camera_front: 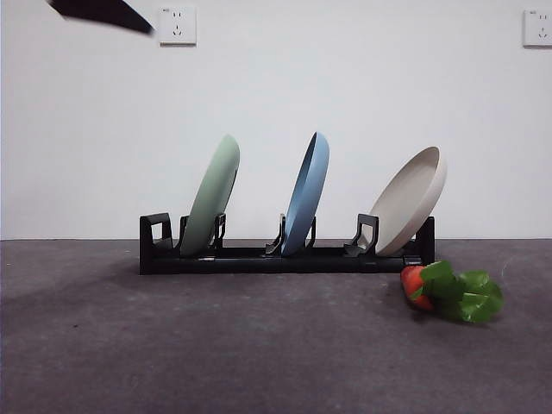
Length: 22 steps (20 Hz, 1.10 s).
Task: Take the green plate from the plate rack,put the plate on the table,take the carrot from the table,put the carrot in the plate
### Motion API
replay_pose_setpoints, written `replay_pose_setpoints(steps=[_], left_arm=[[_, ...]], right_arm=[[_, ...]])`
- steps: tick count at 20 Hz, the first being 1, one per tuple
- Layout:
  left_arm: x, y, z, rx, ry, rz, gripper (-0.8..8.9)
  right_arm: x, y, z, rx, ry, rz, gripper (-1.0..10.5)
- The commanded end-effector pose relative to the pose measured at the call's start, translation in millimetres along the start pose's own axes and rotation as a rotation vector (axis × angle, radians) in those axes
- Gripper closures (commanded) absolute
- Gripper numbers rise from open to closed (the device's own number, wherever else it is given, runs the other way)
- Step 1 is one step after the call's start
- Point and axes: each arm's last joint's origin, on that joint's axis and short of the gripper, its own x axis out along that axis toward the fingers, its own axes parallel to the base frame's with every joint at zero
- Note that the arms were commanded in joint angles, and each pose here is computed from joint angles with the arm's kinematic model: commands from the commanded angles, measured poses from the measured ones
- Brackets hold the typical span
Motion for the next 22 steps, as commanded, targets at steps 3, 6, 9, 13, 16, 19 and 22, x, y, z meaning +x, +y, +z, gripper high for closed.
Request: replay_pose_setpoints(steps=[3, 6, 9, 13, 16, 19, 22], left_arm=[[65.7, 17.9, -12.8, 0.009, -0.010, 0.052, 2.79], [101.5, 30.7, -27.7, 0.009, -0.003, 0.094, 2.79], [127.0, 40.0, -42.7, 0.005, 0.014, 0.107, 2.79], [148.2, 45.9, -59.5, -0.003, 0.051, 0.127, 2.96], [150.8, 47.3, -62.3, -0.005, 0.060, 0.141, 4.91], [150.8, 47.4, -62.3, -0.005, 0.059, 0.141, 6.69], [150.8, 46.9, -62.3, -0.005, 0.060, 0.122, 7.34]], right_arm=[[-0.7, 0.7, -0.3, 0.012, -0.001, 0.002, 2.9], [-0.7, 0.7, -0.3, 0.020, -0.001, 0.002, 2.9], [-0.7, 0.7, -0.3, 0.022, -0.001, 0.002, 2.9], [-0.7, 0.8, -0.4, 0.028, 0.000, 0.003, 2.9], [-0.7, 0.7, -0.5, 0.028, 0.001, 0.003, 2.9], [-0.7, 0.7, -0.4, 0.027, 0.000, 0.003, 2.9], [-0.7, 0.7, -0.5, 0.028, 0.001, 0.003, 2.9]])
